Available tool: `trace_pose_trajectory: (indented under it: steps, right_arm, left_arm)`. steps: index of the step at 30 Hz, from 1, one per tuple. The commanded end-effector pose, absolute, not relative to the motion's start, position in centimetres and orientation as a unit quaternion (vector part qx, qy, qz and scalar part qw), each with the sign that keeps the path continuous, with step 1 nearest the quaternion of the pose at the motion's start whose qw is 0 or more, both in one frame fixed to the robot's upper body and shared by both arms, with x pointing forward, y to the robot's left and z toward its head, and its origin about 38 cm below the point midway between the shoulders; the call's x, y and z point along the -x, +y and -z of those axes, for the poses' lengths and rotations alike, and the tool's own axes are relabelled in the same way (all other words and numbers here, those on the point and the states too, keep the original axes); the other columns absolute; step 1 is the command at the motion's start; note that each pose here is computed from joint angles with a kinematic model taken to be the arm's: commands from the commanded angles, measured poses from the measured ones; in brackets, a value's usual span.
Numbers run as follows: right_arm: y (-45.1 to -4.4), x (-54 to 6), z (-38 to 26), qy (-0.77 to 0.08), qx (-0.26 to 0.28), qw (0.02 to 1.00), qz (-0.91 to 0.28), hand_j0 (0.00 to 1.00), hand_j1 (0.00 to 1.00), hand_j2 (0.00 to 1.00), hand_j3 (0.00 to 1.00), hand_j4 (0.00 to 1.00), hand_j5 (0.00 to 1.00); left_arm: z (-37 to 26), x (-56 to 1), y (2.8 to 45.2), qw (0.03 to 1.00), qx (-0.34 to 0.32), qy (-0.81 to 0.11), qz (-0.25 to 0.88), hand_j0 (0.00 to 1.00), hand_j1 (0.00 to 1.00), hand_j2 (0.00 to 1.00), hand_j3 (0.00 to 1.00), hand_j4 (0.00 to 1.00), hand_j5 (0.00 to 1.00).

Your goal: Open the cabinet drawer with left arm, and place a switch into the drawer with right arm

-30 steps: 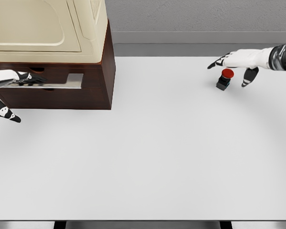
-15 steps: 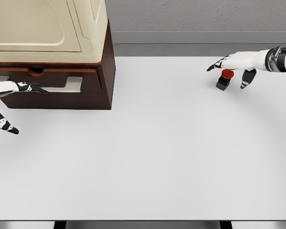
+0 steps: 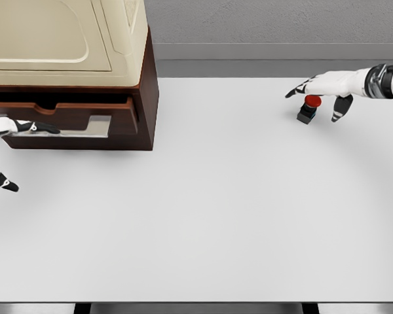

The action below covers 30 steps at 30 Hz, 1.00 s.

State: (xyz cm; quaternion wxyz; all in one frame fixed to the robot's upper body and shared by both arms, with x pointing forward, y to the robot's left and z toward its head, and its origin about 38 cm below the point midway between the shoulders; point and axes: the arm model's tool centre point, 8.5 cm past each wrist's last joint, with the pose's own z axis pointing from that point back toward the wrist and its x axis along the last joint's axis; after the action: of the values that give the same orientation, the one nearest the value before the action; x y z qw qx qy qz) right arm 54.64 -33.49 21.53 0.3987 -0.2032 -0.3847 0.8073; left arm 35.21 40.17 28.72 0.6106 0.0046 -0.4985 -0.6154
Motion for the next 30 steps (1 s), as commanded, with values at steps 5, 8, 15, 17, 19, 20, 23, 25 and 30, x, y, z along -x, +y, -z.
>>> trace_pose_trajectory:
  steps: [5,8,15,17,19,20,23,25,30]
  right_arm:
    - [-33.2,-54.8,-21.6,-0.388,0.202,0.399,-0.806,1.00,1.00,1.00,1.00,1.00,1.00]
    - [-33.1,-54.7,-21.4,-0.386,0.201,0.398,-0.807,1.00,1.00,1.00,1.00,1.00,1.00]
    - [-33.2,-54.7,-21.5,-0.386,0.201,0.398,-0.808,1.00,1.00,1.00,1.00,1.00,1.00]
    - [-33.4,-54.7,-21.3,-0.384,0.201,0.401,-0.807,1.00,1.00,1.00,1.00,1.00,1.00]
    - [-33.7,-54.7,-21.1,-0.381,0.201,0.406,-0.806,1.00,1.00,1.00,1.00,1.00,1.00]
    - [-33.7,-54.7,-21.2,-0.377,0.204,0.405,-0.808,1.00,1.00,1.00,1.00,1.00,1.00]
    - [-33.9,-54.8,-21.2,-0.375,0.206,0.407,-0.807,1.00,1.00,1.00,1.00,1.00,1.00]
    - [-34.2,-54.9,-21.2,-0.369,0.209,0.408,-0.808,1.00,1.00,1.00,1.00,1.00,1.00]
    - [-34.0,-54.9,-21.1,-0.370,0.208,0.408,-0.808,1.00,1.00,1.00,1.00,1.00,1.00]
  left_arm:
    - [-28.2,-34.2,41.0,0.602,-0.004,-0.485,0.634,1.00,1.00,1.00,1.00,1.00,1.00]
    - [-28.1,-34.1,40.9,0.598,0.001,-0.487,0.637,1.00,1.00,1.00,1.00,1.00,1.00]
    - [-28.2,-33.6,41.1,0.594,0.011,-0.480,0.645,1.00,1.00,1.00,1.00,1.00,1.00]
    - [-28.2,-33.6,41.2,0.596,0.011,-0.479,0.645,1.00,1.00,1.00,1.00,1.00,1.00]
    - [-28.2,-33.5,41.2,0.594,0.014,-0.478,0.647,1.00,1.00,1.00,1.00,1.00,1.00]
    - [-28.3,-33.3,41.3,0.592,0.013,-0.479,0.648,1.00,1.00,1.00,1.00,1.00,1.00]
    - [-28.4,-32.8,41.7,0.588,0.020,-0.479,0.651,1.00,1.00,1.00,1.00,1.00,1.00]
    - [-28.3,-32.8,41.6,0.588,0.024,-0.476,0.653,1.00,1.00,1.00,1.00,1.00,1.00]
    - [-28.4,-32.1,42.2,0.583,0.025,-0.479,0.656,1.00,1.00,1.00,1.00,1.00,1.00]
